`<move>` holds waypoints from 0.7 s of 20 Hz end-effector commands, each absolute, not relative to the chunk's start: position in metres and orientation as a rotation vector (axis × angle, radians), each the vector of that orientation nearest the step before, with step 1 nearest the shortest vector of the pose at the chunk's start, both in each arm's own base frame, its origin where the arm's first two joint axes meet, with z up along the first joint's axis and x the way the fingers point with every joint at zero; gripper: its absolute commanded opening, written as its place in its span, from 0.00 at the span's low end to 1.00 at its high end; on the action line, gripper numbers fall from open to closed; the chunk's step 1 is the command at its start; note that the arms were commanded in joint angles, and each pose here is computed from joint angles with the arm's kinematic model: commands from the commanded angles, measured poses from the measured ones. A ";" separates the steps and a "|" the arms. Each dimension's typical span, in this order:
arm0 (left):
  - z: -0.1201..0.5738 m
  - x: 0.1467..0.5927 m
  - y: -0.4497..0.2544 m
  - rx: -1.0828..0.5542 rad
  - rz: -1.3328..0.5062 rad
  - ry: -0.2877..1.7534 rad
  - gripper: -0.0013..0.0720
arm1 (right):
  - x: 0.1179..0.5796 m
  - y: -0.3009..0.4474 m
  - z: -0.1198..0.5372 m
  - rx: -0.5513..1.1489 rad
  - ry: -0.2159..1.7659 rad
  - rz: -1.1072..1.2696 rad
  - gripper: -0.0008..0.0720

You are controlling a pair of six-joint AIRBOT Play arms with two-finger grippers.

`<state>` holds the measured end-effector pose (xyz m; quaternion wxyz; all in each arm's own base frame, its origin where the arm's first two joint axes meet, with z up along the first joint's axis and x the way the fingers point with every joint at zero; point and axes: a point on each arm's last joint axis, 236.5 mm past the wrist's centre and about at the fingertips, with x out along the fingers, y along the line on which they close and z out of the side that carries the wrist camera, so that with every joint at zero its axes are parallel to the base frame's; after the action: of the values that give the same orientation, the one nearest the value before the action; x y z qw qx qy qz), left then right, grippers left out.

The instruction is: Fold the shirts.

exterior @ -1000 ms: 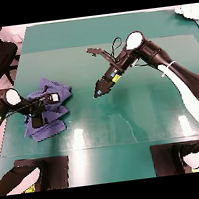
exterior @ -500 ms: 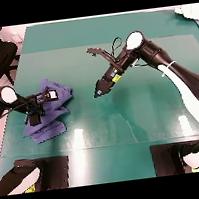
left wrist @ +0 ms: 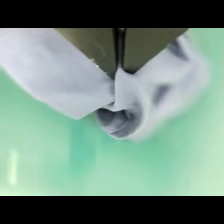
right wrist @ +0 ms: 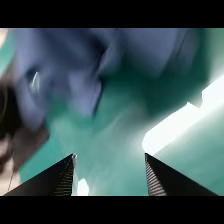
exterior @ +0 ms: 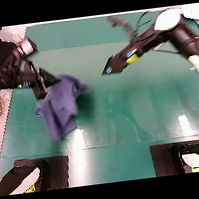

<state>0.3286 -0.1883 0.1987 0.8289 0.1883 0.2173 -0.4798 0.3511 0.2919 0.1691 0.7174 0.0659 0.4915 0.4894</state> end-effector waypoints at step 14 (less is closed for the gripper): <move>0.272 0.332 -0.284 0.137 -1.117 0.291 0.05 | 0.369 0.039 0.204 0.283 0.892 0.359 0.71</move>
<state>0.3112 -0.3001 0.3432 0.8106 -0.0529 0.0364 -0.5821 0.3813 0.0656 0.2291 0.8787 0.1129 0.4114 0.2142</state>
